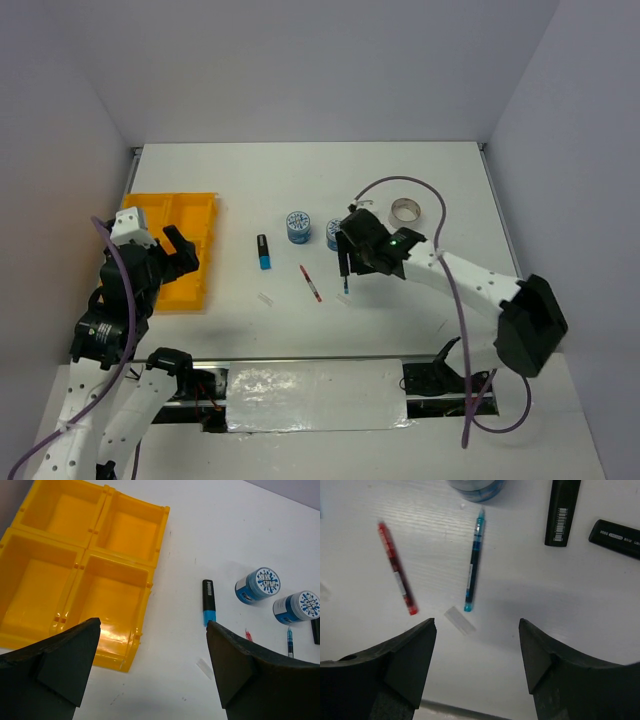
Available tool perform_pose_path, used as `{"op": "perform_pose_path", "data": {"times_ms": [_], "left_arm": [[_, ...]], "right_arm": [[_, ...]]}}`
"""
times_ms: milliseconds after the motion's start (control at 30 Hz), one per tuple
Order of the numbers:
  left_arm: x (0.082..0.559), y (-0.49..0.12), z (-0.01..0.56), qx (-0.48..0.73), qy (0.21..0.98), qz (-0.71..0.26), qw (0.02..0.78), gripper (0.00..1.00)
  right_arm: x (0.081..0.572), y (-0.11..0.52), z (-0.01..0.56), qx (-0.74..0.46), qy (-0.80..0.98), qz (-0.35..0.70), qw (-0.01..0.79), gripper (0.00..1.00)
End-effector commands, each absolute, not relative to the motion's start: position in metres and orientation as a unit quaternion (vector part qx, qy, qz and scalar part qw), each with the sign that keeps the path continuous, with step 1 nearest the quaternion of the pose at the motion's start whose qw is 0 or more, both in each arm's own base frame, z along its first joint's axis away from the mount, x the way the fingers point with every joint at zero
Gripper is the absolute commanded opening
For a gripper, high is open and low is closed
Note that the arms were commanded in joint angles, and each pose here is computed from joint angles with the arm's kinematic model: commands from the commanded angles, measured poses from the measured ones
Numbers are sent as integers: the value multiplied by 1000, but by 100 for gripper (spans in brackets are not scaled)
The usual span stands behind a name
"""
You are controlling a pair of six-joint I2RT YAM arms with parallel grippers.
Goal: Sort the stationery into containers
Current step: Pick up the pen from the center of the board.
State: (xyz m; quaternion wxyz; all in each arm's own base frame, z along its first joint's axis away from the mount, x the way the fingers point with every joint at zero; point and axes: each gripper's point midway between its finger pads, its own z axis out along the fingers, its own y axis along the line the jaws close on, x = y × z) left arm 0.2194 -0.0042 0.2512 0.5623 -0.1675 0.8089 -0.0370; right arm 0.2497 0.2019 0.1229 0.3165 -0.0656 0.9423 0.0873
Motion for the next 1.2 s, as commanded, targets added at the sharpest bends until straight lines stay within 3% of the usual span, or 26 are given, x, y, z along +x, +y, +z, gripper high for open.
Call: {"op": "perform_pose_path", "data": {"times_ms": [0,733,1033,1167], "left_arm": [[226,-9,259,-154,801,-48,576,99],[229,-24,256,-120,810,-70,570,99],[229,-26,256,-118,811,-72,569,99],[229,-26,255,-116,812,-73,568,99]], "right_arm": [[279,206,124,-60,936,47,344,73],[300,232,27,-72,965,30,251,50],[293,228,11,-63,970,24,233,25],[289,219,14,-54,970,17,237,20]]}}
